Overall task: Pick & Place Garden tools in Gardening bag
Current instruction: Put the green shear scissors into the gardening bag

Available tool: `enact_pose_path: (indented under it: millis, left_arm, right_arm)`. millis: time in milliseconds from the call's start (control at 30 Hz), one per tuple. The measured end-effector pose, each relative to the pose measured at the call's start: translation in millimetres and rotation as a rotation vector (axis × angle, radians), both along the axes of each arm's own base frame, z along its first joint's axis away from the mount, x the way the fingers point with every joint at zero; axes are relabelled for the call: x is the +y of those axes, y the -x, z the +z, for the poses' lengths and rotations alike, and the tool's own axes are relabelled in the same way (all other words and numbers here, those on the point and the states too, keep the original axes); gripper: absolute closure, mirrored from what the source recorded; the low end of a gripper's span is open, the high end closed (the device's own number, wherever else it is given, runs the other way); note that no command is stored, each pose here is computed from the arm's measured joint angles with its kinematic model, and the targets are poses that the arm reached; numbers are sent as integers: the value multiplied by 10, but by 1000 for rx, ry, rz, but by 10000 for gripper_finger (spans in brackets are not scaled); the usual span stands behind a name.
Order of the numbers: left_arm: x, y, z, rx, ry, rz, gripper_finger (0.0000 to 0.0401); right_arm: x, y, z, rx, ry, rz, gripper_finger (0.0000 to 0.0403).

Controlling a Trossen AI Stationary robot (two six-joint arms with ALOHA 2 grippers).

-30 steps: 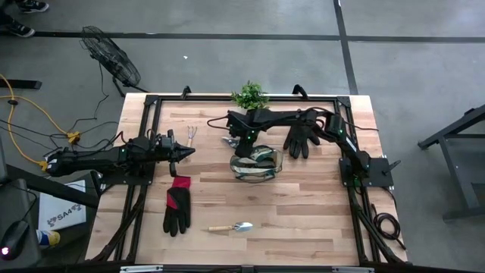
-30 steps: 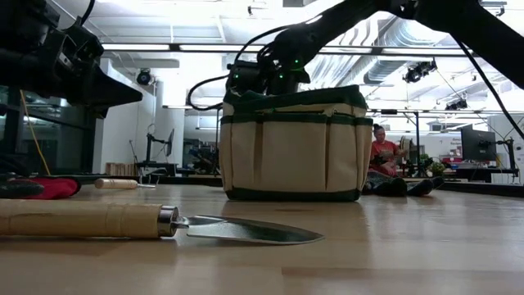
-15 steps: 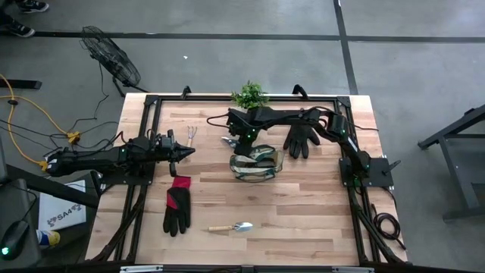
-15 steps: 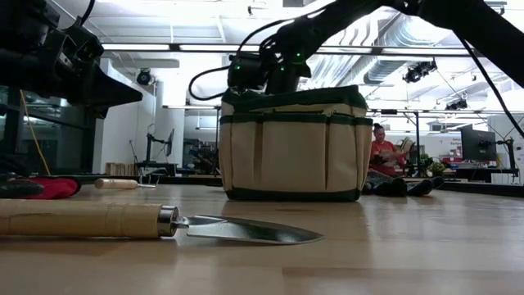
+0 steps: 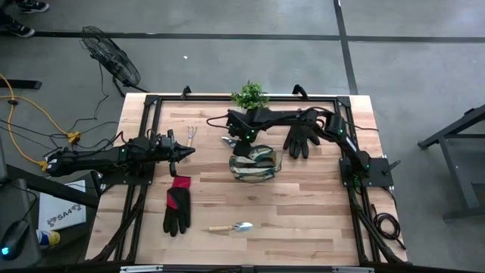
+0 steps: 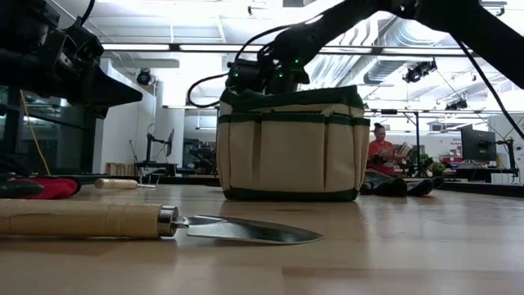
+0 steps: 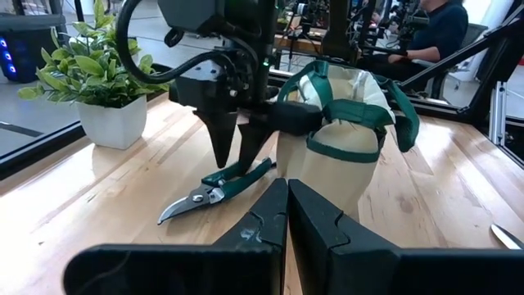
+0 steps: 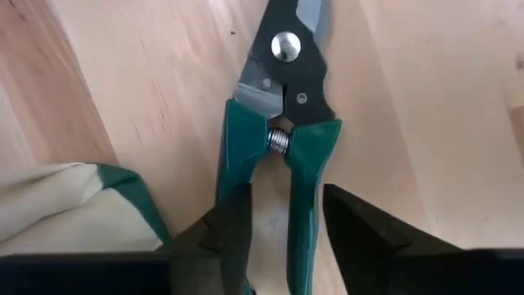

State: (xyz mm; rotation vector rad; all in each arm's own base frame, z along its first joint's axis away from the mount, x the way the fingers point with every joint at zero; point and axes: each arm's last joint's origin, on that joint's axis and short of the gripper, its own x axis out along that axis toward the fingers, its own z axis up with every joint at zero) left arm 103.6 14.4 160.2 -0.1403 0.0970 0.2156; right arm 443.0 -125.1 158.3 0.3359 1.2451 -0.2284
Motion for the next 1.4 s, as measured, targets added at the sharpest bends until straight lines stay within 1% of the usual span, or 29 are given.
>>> enact_pose_path:
  millis: [67,167,300,433,600,833,900,1167,1267,1400]
  left_arm:
    - [0,0,0,0,0,0,391]
    - [0,0,0,0,0,0,391]
    - [0,0,0,0,0,0,391]
    - [0,0,-1,0,0,0,391]
    - [0,0,0,0,0,0,391]
    - [0,0,0,0,0,0,391]
    - [0,0,-1,0,0,0,391]
    - [-1,0,-1,1,0,-2,391]
    - [-2,0,-1,1,1,-6,391]
    - [-3,0,-1,1,1,-9,391]
  right_arm:
    - [2,-12,-31,4,12,-2,244]
    - [-2,-22,-92,15,14,-2,237]
    - [-3,-30,-157,30,16,-2,240]
    - [33,-42,-165,42,54,3,248]
    - [36,-39,-169,43,40,-2,275]
    - [39,-30,-172,52,34,-4,353]
    - [39,-30,-172,52,30,-15,370]
    - [43,-21,-142,50,21,-30,370]
    - [47,-1,-63,40,22,-42,370]
    - [24,28,132,-6,32,-55,370]
